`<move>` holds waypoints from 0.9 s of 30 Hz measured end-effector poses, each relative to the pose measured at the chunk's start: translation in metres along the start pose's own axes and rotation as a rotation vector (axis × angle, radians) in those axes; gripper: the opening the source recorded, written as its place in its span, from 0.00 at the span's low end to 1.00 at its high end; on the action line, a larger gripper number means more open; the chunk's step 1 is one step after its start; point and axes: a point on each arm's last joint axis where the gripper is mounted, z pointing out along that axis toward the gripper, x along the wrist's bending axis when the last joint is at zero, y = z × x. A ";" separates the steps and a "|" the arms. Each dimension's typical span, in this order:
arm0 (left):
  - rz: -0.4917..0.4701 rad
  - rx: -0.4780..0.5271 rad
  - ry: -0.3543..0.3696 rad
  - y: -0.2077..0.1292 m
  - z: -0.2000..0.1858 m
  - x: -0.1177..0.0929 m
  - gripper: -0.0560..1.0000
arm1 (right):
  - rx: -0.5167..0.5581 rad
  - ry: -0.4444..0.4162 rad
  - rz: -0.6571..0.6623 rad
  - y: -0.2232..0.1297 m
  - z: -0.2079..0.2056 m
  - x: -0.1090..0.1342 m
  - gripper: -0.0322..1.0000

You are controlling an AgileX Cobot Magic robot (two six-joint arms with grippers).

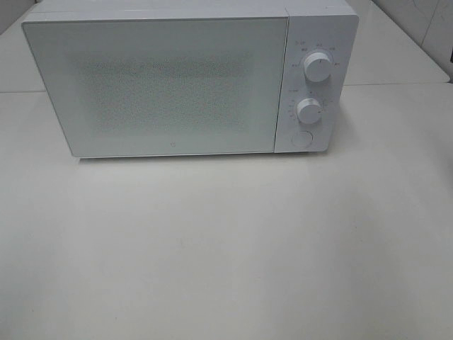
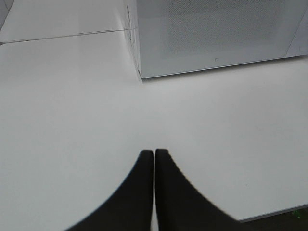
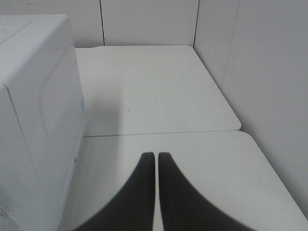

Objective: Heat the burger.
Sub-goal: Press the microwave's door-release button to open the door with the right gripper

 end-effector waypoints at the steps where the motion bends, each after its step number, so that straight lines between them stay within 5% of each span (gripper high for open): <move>1: 0.000 0.000 0.000 0.000 0.000 0.000 0.05 | -0.004 0.003 -0.003 -0.004 0.006 0.002 0.04; 12: 0.000 0.000 0.000 0.000 0.000 0.000 0.05 | -0.064 0.162 -0.047 -0.023 0.016 0.050 0.04; 27: 0.000 0.000 0.000 0.000 0.000 0.000 0.05 | 0.161 0.267 -0.118 -0.104 0.034 0.087 0.06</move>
